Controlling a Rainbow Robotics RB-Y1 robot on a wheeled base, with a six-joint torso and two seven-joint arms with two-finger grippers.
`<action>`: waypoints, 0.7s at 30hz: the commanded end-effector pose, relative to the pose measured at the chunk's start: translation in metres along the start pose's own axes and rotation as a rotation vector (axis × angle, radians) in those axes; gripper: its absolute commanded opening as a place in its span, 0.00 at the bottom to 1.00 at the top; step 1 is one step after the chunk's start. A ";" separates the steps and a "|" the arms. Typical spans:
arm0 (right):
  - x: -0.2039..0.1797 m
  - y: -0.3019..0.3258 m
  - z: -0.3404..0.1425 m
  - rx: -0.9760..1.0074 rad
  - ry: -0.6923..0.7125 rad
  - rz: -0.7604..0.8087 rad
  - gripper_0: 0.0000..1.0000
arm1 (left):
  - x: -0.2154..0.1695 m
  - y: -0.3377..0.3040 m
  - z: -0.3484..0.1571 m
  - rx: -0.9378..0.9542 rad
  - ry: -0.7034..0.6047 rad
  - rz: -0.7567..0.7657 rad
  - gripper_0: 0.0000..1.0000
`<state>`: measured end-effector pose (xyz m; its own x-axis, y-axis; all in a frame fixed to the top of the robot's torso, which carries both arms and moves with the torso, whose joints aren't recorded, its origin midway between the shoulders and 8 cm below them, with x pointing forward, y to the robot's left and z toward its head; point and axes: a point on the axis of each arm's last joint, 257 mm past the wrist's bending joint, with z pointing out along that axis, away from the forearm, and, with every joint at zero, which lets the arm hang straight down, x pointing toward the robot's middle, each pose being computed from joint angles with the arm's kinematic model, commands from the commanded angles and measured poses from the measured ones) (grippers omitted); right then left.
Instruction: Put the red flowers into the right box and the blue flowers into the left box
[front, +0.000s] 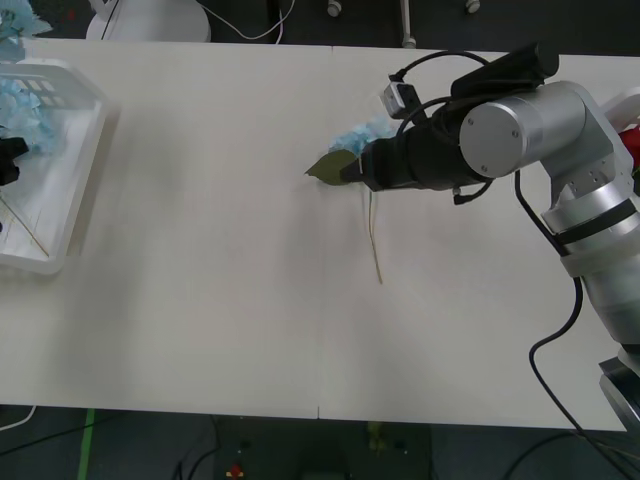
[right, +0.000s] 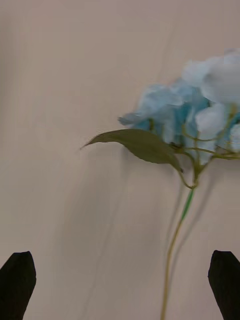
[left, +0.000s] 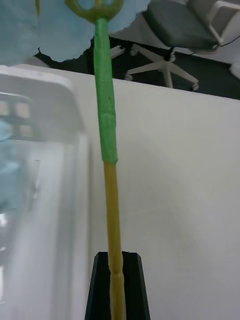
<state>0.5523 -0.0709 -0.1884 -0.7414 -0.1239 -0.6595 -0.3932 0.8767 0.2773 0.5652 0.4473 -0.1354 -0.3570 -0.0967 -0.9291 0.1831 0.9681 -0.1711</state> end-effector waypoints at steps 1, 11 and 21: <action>-0.019 -0.009 0.007 0.073 -0.022 -0.001 1.00 | -0.057 0.087 -0.050 -0.254 -0.033 0.048 0.00; -0.005 -0.015 0.035 0.166 0.003 -0.025 1.00 | -0.034 0.198 -0.103 -0.577 0.098 0.074 0.00; -0.002 -0.008 0.074 0.170 -0.047 -0.039 1.00 | -0.007 0.206 -0.083 -0.619 0.166 0.089 0.00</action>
<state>0.5830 -0.0719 -0.2712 -0.7615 -0.1008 -0.6403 -0.2604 0.9522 0.1598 0.5145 0.6566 -0.1806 -0.5615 -0.0242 -0.8271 -0.2878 0.9429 0.1678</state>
